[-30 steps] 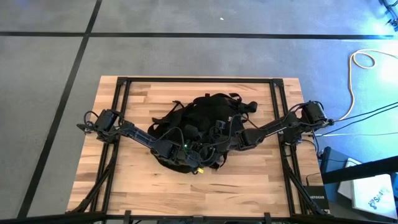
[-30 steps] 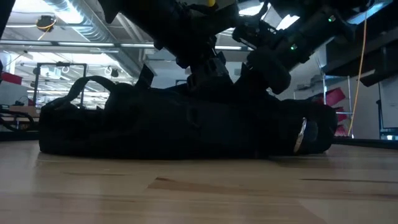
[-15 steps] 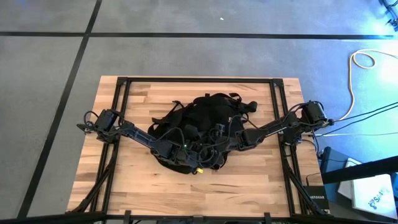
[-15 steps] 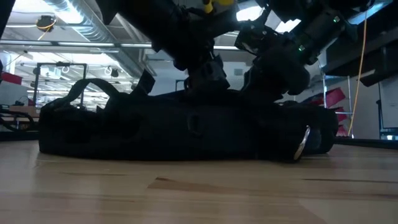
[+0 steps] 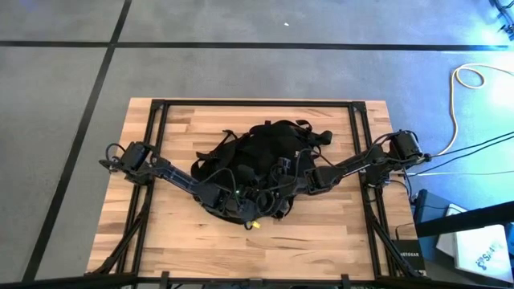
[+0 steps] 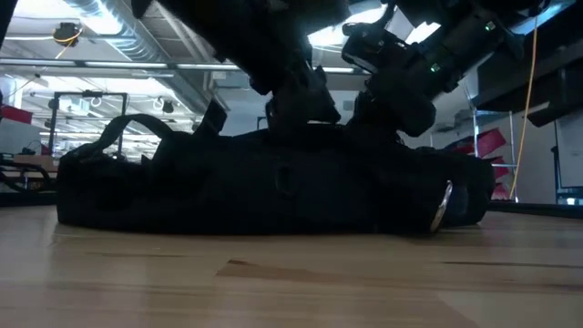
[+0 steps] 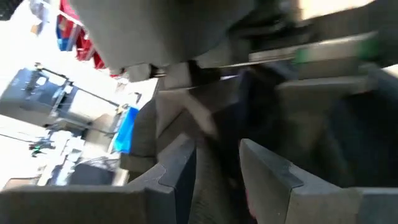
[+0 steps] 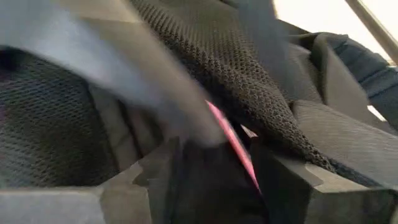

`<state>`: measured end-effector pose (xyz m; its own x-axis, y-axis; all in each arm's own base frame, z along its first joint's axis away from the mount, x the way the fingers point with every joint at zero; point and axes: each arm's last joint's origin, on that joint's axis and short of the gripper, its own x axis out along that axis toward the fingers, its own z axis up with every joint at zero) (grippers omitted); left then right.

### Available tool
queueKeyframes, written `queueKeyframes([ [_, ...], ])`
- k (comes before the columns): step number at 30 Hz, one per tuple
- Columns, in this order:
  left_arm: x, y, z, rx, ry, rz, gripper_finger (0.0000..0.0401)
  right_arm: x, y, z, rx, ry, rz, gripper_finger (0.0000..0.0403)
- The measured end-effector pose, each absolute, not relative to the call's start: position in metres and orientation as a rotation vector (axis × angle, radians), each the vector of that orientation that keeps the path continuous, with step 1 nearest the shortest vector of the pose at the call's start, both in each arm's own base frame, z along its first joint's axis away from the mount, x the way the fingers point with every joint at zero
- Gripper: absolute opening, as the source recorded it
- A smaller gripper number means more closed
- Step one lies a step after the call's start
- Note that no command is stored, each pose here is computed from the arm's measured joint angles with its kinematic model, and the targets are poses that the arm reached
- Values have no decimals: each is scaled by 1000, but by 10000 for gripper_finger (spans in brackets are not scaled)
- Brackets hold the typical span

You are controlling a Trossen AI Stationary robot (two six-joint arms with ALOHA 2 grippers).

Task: Unpack backpack
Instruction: Remove the pink charger cable from the black backpack

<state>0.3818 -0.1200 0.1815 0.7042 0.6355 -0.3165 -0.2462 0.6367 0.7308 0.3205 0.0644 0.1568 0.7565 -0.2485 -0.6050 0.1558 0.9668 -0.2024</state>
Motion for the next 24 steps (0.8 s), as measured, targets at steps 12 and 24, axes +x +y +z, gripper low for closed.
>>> queueKeyframes([
  [12,368,-118,169,715,718,572,111,327,65,167,-154,640,-263,179],
  [24,363,-100,164,760,796,686,111,329,65,169,-182,633,-262,179],
])
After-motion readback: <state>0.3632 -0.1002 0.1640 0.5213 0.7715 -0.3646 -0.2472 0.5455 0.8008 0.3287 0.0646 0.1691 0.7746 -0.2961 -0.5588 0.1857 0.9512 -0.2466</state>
